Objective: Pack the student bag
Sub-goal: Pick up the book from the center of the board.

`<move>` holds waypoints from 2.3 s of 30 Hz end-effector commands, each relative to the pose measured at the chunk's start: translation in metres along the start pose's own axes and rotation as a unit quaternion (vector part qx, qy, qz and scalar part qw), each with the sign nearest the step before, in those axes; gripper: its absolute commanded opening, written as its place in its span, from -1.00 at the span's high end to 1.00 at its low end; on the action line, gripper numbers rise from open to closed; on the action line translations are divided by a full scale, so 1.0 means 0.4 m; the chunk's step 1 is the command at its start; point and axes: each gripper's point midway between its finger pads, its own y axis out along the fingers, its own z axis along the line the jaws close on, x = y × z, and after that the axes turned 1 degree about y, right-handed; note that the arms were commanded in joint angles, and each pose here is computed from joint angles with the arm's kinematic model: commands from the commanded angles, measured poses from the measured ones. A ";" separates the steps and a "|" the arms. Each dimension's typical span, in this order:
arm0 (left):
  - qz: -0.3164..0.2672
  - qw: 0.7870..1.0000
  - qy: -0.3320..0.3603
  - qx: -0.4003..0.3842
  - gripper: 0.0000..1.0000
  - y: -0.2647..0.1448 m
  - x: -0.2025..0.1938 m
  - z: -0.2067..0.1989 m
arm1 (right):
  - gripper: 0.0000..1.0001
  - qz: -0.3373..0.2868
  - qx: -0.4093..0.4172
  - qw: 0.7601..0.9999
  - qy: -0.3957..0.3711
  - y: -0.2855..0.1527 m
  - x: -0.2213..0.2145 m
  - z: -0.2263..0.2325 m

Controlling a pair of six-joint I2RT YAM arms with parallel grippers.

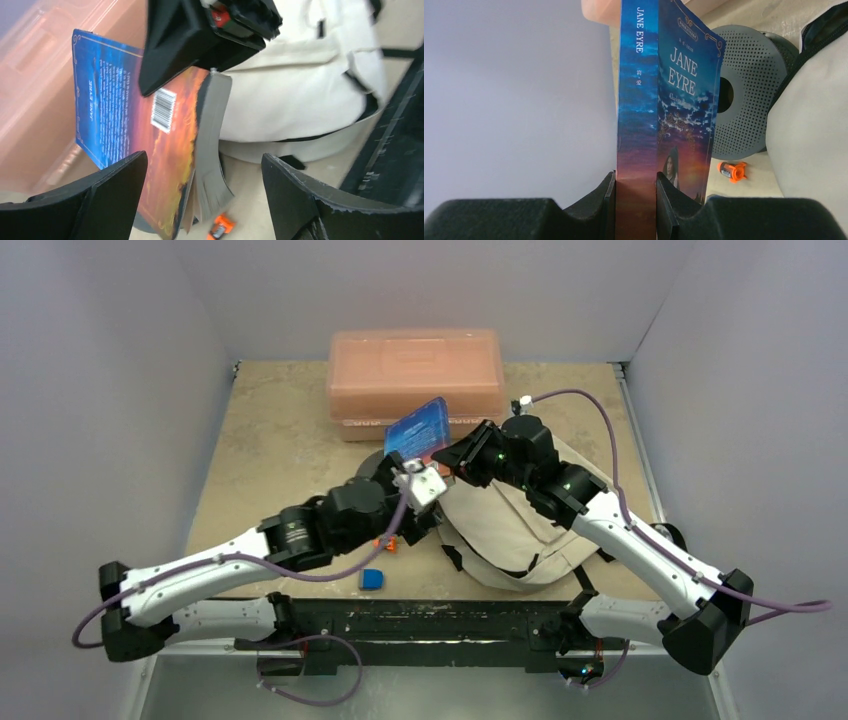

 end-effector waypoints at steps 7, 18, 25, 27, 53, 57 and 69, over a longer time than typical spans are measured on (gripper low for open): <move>0.050 0.965 0.161 0.199 -0.71 0.080 0.015 0.083 | 1.00 -0.039 0.143 0.987 0.057 -0.079 0.065 0.204; 0.108 0.930 0.190 0.297 -0.13 0.072 -0.012 0.122 | 1.00 -0.049 0.137 0.986 0.086 -0.101 0.069 0.181; 0.109 0.927 0.180 0.309 0.82 0.051 -0.008 0.134 | 0.84 -0.085 0.133 0.984 0.078 -0.118 0.094 0.162; 0.104 0.929 0.171 0.310 1.00 0.040 -0.006 0.138 | 0.41 -0.106 0.119 0.986 0.052 -0.116 0.106 0.135; -0.009 0.904 -0.194 0.380 1.00 -0.318 -0.062 0.372 | -0.97 0.065 -0.197 0.703 -0.680 0.010 -0.150 -0.249; -0.032 0.889 -0.210 0.407 1.00 -0.371 -0.079 0.389 | -0.92 0.034 -0.321 0.645 -0.693 0.013 -0.109 -0.334; -0.044 0.887 -0.232 0.396 1.00 -0.387 -0.087 0.378 | 0.48 0.000 -0.309 0.700 -0.644 -0.024 -0.091 -0.334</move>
